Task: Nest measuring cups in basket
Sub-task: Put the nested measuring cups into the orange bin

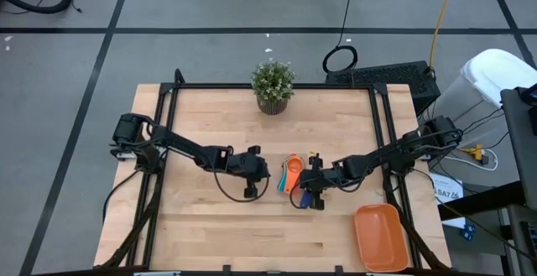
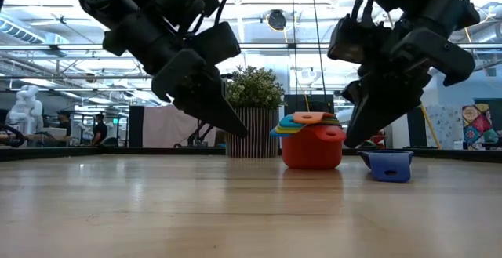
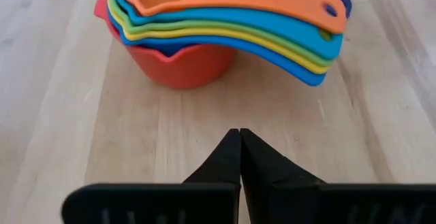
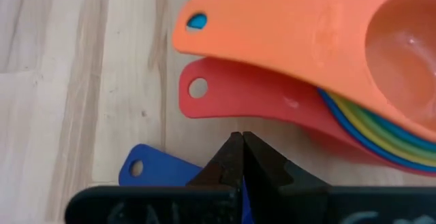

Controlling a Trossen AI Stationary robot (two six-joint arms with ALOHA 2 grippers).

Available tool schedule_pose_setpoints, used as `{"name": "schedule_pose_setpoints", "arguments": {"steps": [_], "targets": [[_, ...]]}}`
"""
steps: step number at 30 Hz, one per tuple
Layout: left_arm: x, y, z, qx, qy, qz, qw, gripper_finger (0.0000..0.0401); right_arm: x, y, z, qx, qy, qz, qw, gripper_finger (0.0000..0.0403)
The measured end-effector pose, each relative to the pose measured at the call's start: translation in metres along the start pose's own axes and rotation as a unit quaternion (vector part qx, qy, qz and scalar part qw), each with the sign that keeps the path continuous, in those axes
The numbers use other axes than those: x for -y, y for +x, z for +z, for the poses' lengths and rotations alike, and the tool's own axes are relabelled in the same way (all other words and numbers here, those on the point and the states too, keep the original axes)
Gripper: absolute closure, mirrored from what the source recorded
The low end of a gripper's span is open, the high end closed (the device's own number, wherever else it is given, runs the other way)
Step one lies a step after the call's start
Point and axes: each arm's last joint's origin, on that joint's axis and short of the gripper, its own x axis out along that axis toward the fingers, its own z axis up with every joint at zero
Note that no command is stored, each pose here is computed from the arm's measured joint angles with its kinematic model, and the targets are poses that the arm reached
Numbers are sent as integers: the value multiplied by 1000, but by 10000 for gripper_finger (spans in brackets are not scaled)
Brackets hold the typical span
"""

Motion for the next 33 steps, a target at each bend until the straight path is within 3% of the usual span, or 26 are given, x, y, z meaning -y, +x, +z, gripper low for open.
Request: {"name": "schedule_pose_setpoints", "arguments": {"steps": [8, 15, 18, 28, 33], "targets": [[-10, 2, -1, 1, -3, -15, 1000, 400, 0, 0, 0, 2, -1, -1, 1000, 403], [-2, 36, -17, -11, -11, -42, 999, 400, 0, 0, 1, 7, 1, 1, 1000, 403], [2, 45, -11, 0, -10, -46, 999, 400, 0, 0, 2, 8, 0, 1, 1000, 403], [-4, 44, -1, -9, 0, -41, 999, 400, 1, 0, 0, -1, 1, -2, 1000, 403], [-6, 45, 2, -6, -5, -40, 999, 400, 1, 2, 8, 36, 8, 5, 999, 403]]}}
